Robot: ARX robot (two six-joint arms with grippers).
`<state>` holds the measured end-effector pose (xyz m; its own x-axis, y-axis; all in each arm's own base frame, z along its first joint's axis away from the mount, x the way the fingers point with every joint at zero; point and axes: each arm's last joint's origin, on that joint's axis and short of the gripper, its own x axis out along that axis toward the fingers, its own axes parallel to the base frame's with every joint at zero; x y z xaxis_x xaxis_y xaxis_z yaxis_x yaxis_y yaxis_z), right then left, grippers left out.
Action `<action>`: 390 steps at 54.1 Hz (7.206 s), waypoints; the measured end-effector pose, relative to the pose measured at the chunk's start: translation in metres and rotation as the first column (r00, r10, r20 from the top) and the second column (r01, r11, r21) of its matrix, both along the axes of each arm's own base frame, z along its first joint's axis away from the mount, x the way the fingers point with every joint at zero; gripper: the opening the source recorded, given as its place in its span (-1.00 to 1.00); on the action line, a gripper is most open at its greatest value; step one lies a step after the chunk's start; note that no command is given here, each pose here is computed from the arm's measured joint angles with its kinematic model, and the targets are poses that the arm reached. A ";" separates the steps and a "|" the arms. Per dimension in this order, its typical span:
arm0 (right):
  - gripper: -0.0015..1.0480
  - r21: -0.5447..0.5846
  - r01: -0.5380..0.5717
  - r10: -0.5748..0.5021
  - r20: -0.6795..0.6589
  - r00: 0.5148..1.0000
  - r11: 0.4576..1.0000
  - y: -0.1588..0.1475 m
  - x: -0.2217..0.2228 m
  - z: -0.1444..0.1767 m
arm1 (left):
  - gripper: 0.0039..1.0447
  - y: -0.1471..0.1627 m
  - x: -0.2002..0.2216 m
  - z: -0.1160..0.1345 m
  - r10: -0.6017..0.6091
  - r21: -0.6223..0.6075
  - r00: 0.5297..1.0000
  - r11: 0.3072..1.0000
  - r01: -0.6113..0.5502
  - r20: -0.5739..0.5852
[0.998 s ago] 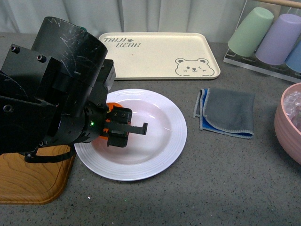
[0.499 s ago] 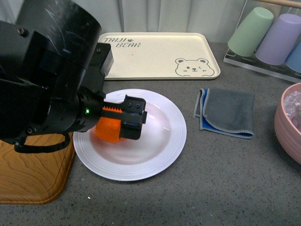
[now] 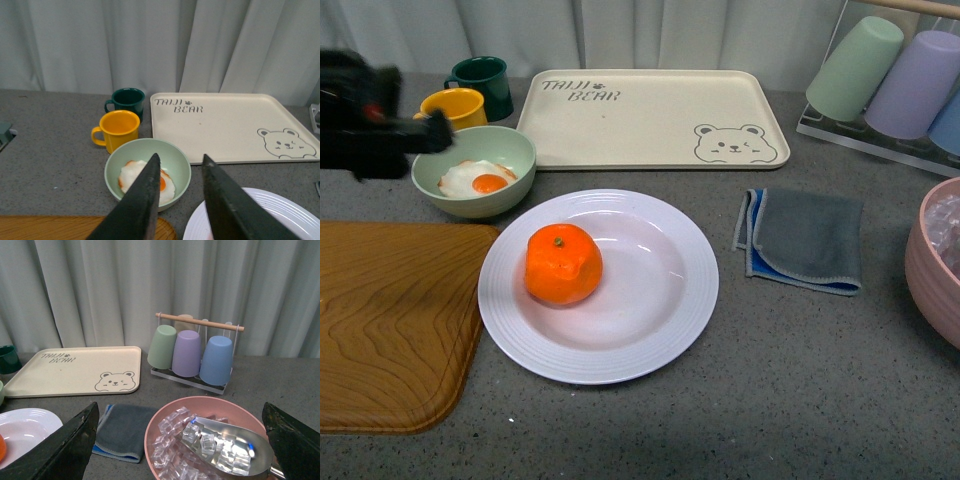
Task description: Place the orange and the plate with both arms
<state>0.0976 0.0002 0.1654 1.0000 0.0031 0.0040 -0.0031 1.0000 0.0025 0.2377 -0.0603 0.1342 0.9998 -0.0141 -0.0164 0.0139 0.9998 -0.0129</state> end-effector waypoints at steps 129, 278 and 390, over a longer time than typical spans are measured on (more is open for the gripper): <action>0.82 -0.018 0.023 -0.023 -0.026 0.999 1.000 0.000 0.000 -0.001 | -0.32 0.060 -0.141 0.036 0.011 0.005 0.999 1.000 -0.011 0.034; -0.92 0.800 0.115 0.676 -0.565 0.472 0.589 0.135 0.260 -0.104 | 0.88 0.060 -0.141 0.036 0.012 0.008 0.999 1.000 -0.012 0.035; -0.98 0.000 0.006 -0.006 -0.019 1.000 1.000 0.013 0.149 -0.016 | 0.88 0.060 -0.141 0.036 0.012 0.008 0.999 1.000 -0.012 0.034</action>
